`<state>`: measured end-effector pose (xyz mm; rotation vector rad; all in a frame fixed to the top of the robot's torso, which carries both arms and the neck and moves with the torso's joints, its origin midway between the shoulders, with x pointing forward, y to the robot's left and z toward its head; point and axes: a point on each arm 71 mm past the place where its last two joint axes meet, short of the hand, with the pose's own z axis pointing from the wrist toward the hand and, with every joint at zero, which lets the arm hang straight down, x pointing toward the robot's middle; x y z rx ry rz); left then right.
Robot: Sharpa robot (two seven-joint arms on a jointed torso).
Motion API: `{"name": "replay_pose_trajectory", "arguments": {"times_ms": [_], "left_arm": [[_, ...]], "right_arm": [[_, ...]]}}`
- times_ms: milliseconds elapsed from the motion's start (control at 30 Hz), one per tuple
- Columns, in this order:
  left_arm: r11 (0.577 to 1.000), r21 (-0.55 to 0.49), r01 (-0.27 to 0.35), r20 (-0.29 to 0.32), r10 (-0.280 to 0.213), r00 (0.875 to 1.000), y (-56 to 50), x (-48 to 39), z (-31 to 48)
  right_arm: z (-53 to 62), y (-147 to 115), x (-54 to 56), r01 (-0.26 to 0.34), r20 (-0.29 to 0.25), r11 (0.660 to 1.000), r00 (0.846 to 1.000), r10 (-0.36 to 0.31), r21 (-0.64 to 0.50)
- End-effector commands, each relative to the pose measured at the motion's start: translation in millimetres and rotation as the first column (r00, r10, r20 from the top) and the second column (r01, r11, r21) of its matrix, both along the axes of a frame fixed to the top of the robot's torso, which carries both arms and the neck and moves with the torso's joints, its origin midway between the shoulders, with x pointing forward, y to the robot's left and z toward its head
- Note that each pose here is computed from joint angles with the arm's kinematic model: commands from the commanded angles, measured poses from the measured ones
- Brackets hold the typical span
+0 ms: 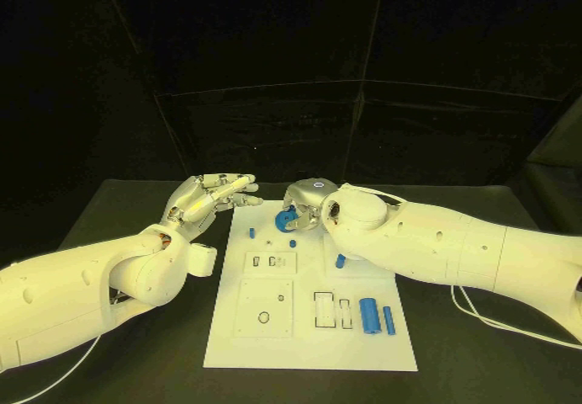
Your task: Assemble the parts on the task board
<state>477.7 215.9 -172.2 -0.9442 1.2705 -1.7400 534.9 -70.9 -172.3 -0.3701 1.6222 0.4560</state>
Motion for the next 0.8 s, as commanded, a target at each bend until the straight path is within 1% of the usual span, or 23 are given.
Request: {"name": "replay_pose_trajectory", "arguments": {"times_ms": [33, 233, 600, 700, 800], "left_arm": [[1.0, -0.007, 0.012, 0.01, -0.012, 1.0, -1.4, -0.4, 1.7], [1.0, -0.006, 0.013, 0.009, -0.012, 1.0, -1.3, -0.4, 1.7], [1.0, -0.005, 0.011, 0.008, -0.011, 1.0, -0.8, -0.4, 1.7], [1.0, -0.005, 0.011, 0.008, -0.01, 1.0, -0.6, -0.4, 1.7], [1.0, -0.005, 0.01, 0.008, -0.01, 1.0, -0.4, -0.4, 1.7]], "right_arm": [[0.8, 0.7, 0.8, 0.005, 0.001, 1.0, 1.0, -0.005, -0.014], [-0.6, 0.6, 1.5, 0.013, -0.012, 1.0, 1.0, -0.014, -0.027], [-5.1, -4.5, 2.2, 0.032, -0.072, 0.999, 0.997, -0.035, -0.044], [-5.5, -6.6, 2.3, 0.037, -0.079, 0.998, 0.996, -0.04, -0.043], [-4.7, -8.8, 2.6, 0.043, -0.073, 0.999, 0.996, -0.045, -0.031]]}}
